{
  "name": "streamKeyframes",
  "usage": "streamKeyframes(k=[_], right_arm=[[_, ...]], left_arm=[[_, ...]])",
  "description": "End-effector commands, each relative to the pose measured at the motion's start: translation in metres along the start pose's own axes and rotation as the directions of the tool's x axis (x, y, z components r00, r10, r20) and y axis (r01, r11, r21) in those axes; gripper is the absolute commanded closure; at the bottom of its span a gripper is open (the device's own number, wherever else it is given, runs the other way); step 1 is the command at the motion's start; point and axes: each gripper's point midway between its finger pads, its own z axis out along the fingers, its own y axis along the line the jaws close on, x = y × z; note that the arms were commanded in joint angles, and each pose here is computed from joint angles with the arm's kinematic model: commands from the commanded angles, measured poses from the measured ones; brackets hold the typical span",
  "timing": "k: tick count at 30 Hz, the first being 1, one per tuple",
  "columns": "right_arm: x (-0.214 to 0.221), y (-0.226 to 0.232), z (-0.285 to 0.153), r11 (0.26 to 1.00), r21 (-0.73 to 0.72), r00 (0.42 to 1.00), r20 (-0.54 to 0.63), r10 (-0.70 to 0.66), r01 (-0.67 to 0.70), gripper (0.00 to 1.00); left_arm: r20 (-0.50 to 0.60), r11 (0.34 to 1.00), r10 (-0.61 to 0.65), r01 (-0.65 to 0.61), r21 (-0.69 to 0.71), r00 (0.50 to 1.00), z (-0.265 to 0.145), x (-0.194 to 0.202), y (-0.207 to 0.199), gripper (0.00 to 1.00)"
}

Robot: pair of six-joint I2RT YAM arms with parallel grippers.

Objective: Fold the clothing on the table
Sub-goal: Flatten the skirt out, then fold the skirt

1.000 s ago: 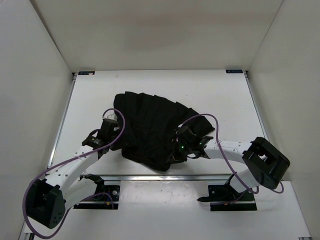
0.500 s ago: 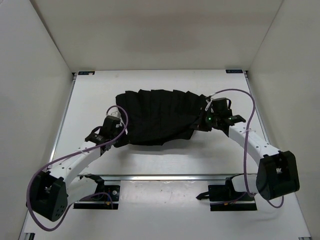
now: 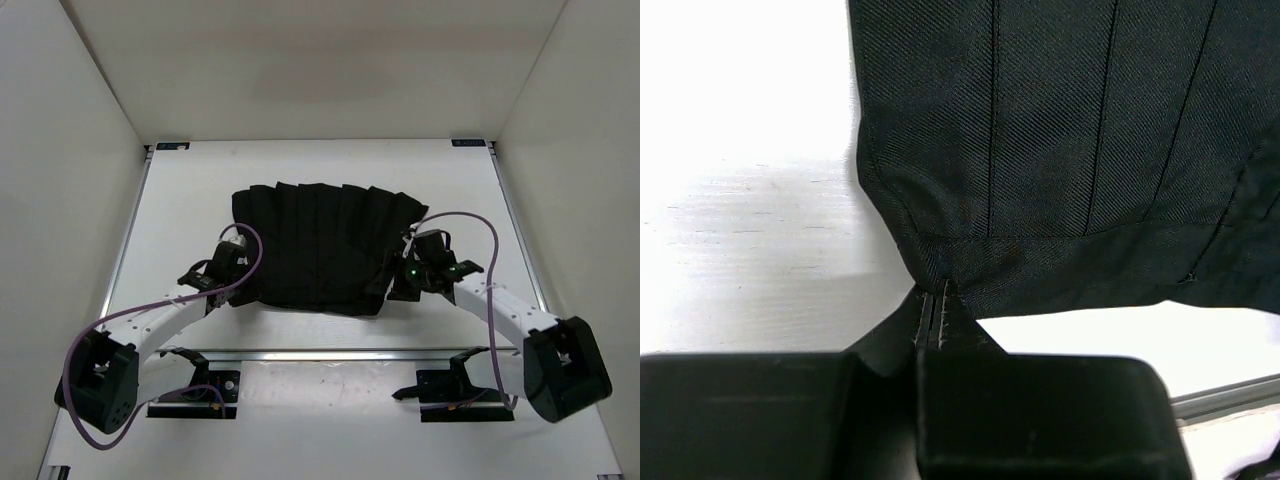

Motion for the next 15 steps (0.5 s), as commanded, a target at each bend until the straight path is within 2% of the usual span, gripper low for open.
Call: streamKeyframes(k=[1,3,6,9,15], right_arm=[[-0.002,0.022,-0.011,0.995,-0.096,0.998,0.066,0.019,-0.013,0.29],[0.005,0.019,-0.011,0.995,-0.090,0.996,0.076,0.055,-0.048,0.23],[0.018,0.009,-0.006,0.994,-0.065,0.994,0.054,0.090,-0.086,0.23],[0.033,0.000,0.004,0.995,-0.028,0.995,0.009,0.100,-0.100,0.28],[0.022,-0.002,0.013,0.994,0.010,0.994,0.032,0.106,-0.107,0.41]], left_arm=[[-0.010,1.000,0.025,-0.025,-0.003,1.000,0.000,0.004,0.002,1.00],[-0.002,1.000,0.018,-0.018,-0.006,1.000,-0.001,0.002,0.003,1.00],[-0.013,1.000,0.026,-0.026,0.003,1.000,0.000,0.007,0.003,1.00],[-0.016,0.999,0.031,-0.031,-0.007,0.999,0.000,0.008,0.006,1.00],[-0.016,0.999,0.044,-0.045,-0.014,0.999,0.000,0.009,0.008,1.00]])
